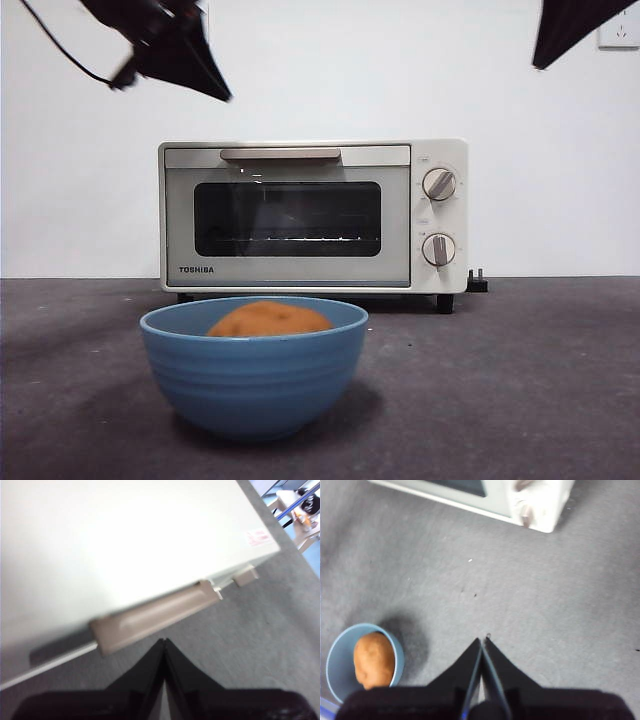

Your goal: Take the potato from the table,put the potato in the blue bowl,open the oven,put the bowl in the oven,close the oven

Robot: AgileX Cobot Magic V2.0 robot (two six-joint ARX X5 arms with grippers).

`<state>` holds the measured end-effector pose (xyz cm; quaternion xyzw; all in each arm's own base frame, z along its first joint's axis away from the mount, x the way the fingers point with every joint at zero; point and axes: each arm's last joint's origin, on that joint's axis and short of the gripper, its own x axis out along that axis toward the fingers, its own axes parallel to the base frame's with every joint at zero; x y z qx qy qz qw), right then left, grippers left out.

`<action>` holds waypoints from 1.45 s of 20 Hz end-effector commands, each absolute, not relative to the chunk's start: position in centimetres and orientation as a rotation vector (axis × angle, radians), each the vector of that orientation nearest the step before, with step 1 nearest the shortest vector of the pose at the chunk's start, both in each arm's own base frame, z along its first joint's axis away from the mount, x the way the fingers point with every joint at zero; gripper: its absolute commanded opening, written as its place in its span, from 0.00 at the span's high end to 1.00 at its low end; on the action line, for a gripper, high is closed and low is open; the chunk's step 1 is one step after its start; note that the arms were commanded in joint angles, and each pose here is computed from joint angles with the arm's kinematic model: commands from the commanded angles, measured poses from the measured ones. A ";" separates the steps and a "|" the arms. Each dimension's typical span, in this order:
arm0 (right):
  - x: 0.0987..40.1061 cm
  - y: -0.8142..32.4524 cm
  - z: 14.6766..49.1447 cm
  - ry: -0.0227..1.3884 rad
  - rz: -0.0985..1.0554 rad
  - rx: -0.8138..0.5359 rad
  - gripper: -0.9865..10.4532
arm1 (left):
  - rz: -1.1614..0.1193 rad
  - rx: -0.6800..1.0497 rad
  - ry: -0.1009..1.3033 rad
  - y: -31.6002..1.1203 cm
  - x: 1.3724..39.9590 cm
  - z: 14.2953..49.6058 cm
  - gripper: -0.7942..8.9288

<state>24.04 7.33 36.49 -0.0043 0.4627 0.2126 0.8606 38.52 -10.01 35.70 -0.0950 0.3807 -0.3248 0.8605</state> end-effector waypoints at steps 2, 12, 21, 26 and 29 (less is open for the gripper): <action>24.4 4.9 36.2 0.980 0.413 0.009 0.92 | -0.706 -0.166 0.819 -12.0 40.3 34.2 0.92; 24.5 0.6 36.1 0.984 0.408 0.141 0.92 | -0.620 -0.055 0.809 -13.5 41.5 32.2 0.92; 22.1 0.6 37.2 0.988 0.356 0.103 0.92 | -0.600 -0.006 0.900 -13.8 41.3 30.8 0.92; 18.6 0.4 35.2 0.955 0.333 0.107 0.92 | -0.568 0.088 0.946 -15.3 40.4 30.4 0.92; 16.3 -0.1 32.7 0.959 0.286 0.154 0.92 | -0.555 0.123 0.952 -16.2 40.0 30.2 0.92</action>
